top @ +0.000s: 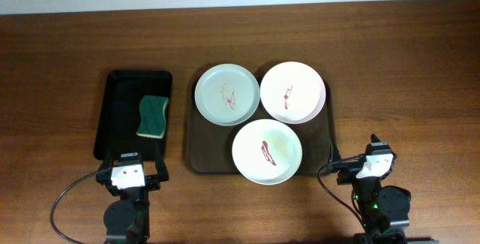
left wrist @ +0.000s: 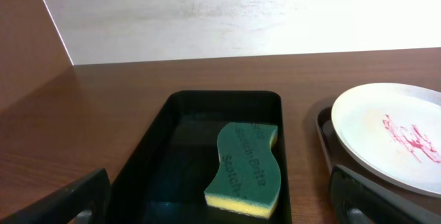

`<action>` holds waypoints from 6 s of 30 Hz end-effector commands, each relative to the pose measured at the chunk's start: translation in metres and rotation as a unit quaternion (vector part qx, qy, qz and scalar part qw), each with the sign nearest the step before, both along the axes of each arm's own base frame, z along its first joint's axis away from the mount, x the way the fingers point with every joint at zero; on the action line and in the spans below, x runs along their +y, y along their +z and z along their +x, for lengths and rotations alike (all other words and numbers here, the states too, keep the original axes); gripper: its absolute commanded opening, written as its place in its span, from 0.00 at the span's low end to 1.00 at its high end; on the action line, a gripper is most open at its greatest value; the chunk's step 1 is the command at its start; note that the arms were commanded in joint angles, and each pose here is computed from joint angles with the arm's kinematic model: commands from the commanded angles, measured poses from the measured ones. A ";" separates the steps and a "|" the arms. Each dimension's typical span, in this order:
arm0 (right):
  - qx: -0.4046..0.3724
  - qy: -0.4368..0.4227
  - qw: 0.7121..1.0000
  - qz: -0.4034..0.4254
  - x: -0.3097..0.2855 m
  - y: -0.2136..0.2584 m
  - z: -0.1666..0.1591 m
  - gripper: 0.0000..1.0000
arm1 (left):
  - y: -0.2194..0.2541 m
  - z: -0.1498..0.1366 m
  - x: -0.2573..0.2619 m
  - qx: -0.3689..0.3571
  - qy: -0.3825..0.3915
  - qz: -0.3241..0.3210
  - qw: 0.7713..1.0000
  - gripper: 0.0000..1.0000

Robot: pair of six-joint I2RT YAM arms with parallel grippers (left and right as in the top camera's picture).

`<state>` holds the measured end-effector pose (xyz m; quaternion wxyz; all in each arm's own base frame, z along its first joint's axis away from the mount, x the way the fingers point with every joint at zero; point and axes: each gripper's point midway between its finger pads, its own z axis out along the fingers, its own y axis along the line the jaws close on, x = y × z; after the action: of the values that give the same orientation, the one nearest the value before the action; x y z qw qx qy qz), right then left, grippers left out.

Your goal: Clean dirty plates on tray and stack at the side

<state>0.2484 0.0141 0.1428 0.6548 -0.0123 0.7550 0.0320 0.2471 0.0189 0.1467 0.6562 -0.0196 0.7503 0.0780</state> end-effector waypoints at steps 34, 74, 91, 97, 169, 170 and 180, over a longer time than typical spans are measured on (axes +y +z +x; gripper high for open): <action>0.006 -0.004 1.000 0.001 -0.001 -0.004 0.000 0.99 | -0.001 0.000 0.002 0.003 0.006 0.009 1.000 0.99; 0.222 0.025 0.974 0.034 0.014 0.034 0.005 0.99 | 0.051 0.004 -0.009 0.123 -0.008 -0.054 0.991 0.99; 0.369 0.077 0.924 0.063 0.037 0.066 0.008 0.99 | 0.068 0.044 -0.038 0.287 -0.066 -0.073 0.953 0.99; 0.369 0.077 0.924 0.063 0.037 0.066 0.008 0.99 | 0.099 0.096 -0.023 0.194 -0.042 -0.070 0.978 1.00; 0.369 0.077 0.924 0.063 0.037 0.066 0.008 0.99 | -0.122 0.128 0.019 0.490 0.048 -0.040 0.870 0.00; 0.369 0.077 0.924 0.063 0.037 0.066 0.008 0.99 | -0.116 0.129 0.024 0.483 0.055 -0.039 0.873 0.00; 0.369 0.077 0.924 0.063 0.037 0.066 0.008 0.99 | -0.097 0.109 0.037 0.488 0.072 -0.049 0.868 0.10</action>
<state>0.2543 0.0487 0.2012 0.3165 -0.0144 0.9399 0.1274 0.3611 0.0540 0.0467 0.2008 -0.0613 0.9740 0.0847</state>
